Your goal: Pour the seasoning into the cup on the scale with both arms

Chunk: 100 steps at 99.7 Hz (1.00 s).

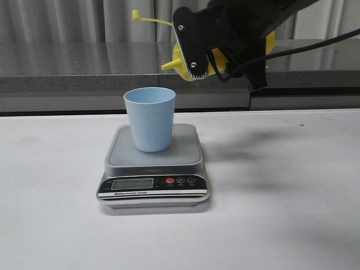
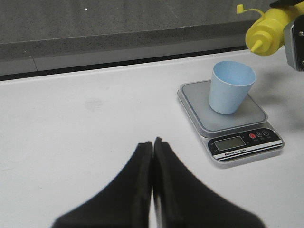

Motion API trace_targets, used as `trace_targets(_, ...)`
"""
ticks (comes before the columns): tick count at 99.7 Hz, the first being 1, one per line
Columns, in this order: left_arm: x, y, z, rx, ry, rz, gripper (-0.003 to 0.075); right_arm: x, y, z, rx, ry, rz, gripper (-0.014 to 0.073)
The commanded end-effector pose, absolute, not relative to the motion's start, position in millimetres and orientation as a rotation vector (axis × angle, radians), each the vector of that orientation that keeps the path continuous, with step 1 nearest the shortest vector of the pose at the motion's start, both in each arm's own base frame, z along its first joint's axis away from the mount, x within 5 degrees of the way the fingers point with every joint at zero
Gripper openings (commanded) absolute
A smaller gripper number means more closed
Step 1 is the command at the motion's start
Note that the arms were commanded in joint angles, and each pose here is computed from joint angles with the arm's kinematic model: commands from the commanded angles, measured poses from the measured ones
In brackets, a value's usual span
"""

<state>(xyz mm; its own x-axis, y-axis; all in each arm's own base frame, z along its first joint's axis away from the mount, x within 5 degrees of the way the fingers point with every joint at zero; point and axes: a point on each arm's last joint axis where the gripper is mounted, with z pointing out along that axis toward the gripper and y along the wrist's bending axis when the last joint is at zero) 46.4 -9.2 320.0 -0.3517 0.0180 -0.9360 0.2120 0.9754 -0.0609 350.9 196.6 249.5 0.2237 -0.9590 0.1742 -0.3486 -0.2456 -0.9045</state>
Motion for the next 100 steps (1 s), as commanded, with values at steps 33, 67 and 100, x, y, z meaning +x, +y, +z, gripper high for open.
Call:
trace_targets(33,47.6,-10.0,333.4,0.146,1.84,-0.228,-0.0013,348.1,190.8,287.9,-1.407,1.363,-0.917,0.0414)
trace_targets(67,47.6,-10.0,333.4,0.146,1.84,-0.228,-0.0013,328.5,183.8,330.9,-0.889,1.564,-0.402,0.0414)
trace_targets(100,47.6,-10.0,333.4,0.146,1.84,-0.228,-0.0013,314.2,168.3,360.5,-0.66,1.598,-0.215,0.0414)
